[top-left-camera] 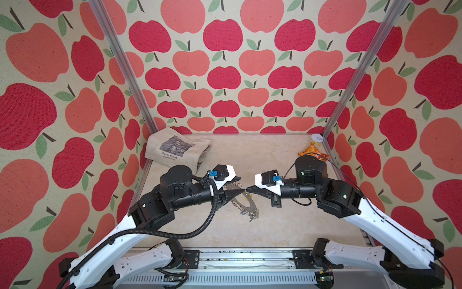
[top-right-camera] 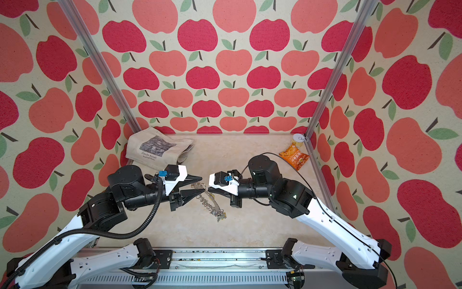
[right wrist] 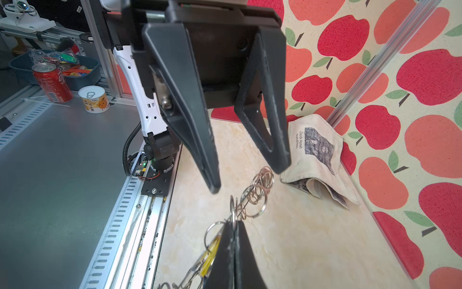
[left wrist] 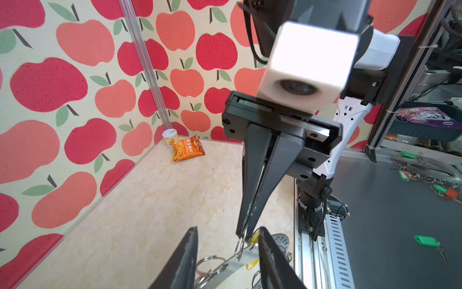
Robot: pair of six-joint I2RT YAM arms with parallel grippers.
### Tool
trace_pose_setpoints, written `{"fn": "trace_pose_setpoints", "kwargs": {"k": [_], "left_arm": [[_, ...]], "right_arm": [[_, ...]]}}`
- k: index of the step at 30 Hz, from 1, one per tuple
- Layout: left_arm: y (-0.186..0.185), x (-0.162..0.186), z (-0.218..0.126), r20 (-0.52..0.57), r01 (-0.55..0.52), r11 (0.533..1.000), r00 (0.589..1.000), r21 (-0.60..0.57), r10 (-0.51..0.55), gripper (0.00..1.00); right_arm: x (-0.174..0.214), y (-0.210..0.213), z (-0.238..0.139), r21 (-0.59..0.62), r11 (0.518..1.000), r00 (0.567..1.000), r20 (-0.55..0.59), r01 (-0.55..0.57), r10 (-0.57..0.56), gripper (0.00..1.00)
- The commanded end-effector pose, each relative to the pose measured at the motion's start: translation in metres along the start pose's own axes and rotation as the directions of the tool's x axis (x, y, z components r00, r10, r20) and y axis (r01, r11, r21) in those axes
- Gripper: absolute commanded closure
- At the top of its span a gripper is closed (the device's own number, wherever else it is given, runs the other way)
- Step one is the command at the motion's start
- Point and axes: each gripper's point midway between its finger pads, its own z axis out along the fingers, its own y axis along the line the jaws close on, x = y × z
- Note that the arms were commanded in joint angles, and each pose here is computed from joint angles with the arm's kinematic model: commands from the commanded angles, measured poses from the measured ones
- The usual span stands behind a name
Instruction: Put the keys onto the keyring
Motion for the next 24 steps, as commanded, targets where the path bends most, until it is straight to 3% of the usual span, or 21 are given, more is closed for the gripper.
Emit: {"fn": "trace_pose_setpoints", "kwargs": {"k": [1, 8, 24], "left_arm": [[-0.0080, 0.0036, -0.0036, -0.043, -0.028, 0.999, 0.999, 0.038, 0.030, 0.60], [-0.0119, -0.0016, -0.0027, -0.038, -0.048, 0.997, 0.998, 0.056, 0.050, 0.69], [-0.0157, 0.0031, 0.0062, -0.079, -0.085, 0.993, 0.993, 0.081, 0.091, 0.74]], "right_arm": [[-0.0127, -0.0032, -0.0085, 0.021, 0.999, 0.999, 0.006, 0.038, -0.038, 1.00], [-0.0109, -0.0041, -0.0058, 0.013, 0.999, 0.999, -0.018, 0.038, -0.038, 1.00], [-0.0139, 0.0000, -0.0067, -0.008, 0.999, 0.999, -0.025, 0.040, -0.040, 1.00]]}}
